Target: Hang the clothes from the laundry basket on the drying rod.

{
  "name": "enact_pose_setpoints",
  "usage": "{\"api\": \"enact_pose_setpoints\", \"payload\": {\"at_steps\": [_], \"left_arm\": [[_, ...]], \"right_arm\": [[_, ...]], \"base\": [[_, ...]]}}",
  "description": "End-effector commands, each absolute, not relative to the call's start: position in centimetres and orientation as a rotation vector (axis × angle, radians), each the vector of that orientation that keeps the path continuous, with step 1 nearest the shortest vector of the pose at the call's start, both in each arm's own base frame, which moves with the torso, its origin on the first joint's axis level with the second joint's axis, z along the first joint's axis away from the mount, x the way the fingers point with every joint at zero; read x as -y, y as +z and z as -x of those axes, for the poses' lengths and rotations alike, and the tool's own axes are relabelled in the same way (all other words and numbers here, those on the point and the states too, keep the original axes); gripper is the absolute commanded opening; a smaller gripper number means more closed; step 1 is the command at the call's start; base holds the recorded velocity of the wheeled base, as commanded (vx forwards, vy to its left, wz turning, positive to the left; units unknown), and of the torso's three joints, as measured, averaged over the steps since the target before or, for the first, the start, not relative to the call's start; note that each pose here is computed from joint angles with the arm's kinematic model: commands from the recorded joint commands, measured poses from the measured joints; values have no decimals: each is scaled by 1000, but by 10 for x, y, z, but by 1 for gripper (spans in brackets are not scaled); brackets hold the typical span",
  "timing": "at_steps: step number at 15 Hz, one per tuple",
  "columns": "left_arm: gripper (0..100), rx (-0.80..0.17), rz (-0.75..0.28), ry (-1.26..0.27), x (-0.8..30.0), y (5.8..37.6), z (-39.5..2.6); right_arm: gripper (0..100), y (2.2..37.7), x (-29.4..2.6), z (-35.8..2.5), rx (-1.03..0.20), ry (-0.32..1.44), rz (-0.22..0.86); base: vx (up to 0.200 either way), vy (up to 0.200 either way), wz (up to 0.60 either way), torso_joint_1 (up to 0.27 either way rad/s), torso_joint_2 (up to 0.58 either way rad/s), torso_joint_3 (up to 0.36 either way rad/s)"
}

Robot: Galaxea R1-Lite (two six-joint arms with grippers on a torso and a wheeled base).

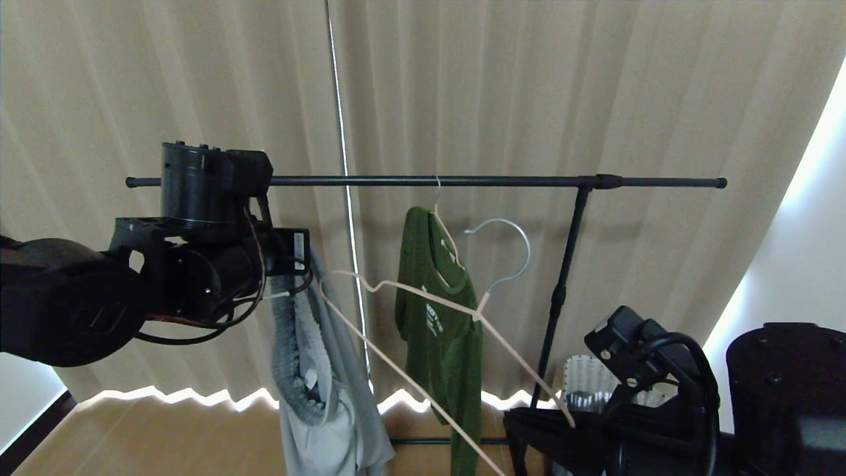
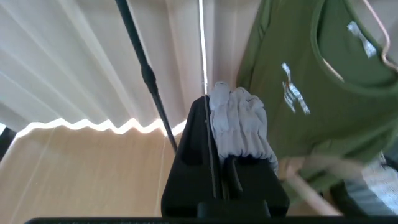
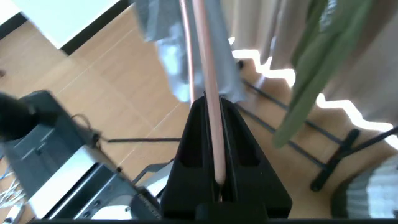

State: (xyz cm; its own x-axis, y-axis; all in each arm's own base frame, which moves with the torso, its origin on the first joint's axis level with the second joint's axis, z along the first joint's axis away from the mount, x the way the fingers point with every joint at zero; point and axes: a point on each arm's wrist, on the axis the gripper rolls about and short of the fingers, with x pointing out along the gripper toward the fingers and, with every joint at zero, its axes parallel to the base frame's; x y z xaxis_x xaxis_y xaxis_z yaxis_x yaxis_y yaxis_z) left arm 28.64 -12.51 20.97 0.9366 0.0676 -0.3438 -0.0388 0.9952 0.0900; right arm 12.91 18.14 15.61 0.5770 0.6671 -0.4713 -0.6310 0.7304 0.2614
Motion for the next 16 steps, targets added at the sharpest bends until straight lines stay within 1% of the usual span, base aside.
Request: {"api": "enact_pose_setpoints", "payload": {"at_steps": [1, 2, 3, 4, 9, 13, 14, 15, 16], "left_arm": [[0, -364, -89, 63, 130, 205, -295], [0, -363, -92, 80, 129, 204, -297], [0, -365, -106, 131, 129, 200, -300], [0, -366, -108, 139, 128, 200, -299], [0, -364, -108, 136, 130, 200, -299], [0, -357, -105, 135, 130, 202, -299], [0, -358, -106, 135, 130, 203, -298], [0, -360, -108, 137, 129, 203, -298], [0, -362, -113, 135, 129, 202, -297]], "right_arm": [[0, 156, -186, -124, -584, 788, -64], [0, 156, -187, -123, -586, 793, -67], [0, 156, -188, -119, -589, 806, -68], [0, 156, -189, -119, -590, 810, -66], [0, 156, -194, -122, -592, 810, -65], [0, 148, -209, -132, -626, 790, -48], [0, 143, -217, -139, -635, 732, -47], [0, 141, -223, -142, -638, 711, -46], [0, 136, -236, -152, -632, 654, -42]], "base": [[0, 0, 0, 0, 0, 0], [0, 0, 0, 0, 0, 0], [0, 0, 0, 0, 0, 0], [0, 0, 0, 0, 0, 0], [0, 0, 0, 0, 0, 0], [0, 0, 0, 0, 0, 0], [0, 0, 0, 0, 0, 0], [0, 0, 0, 0, 0, 0], [0, 0, 0, 0, 0, 0]]}}
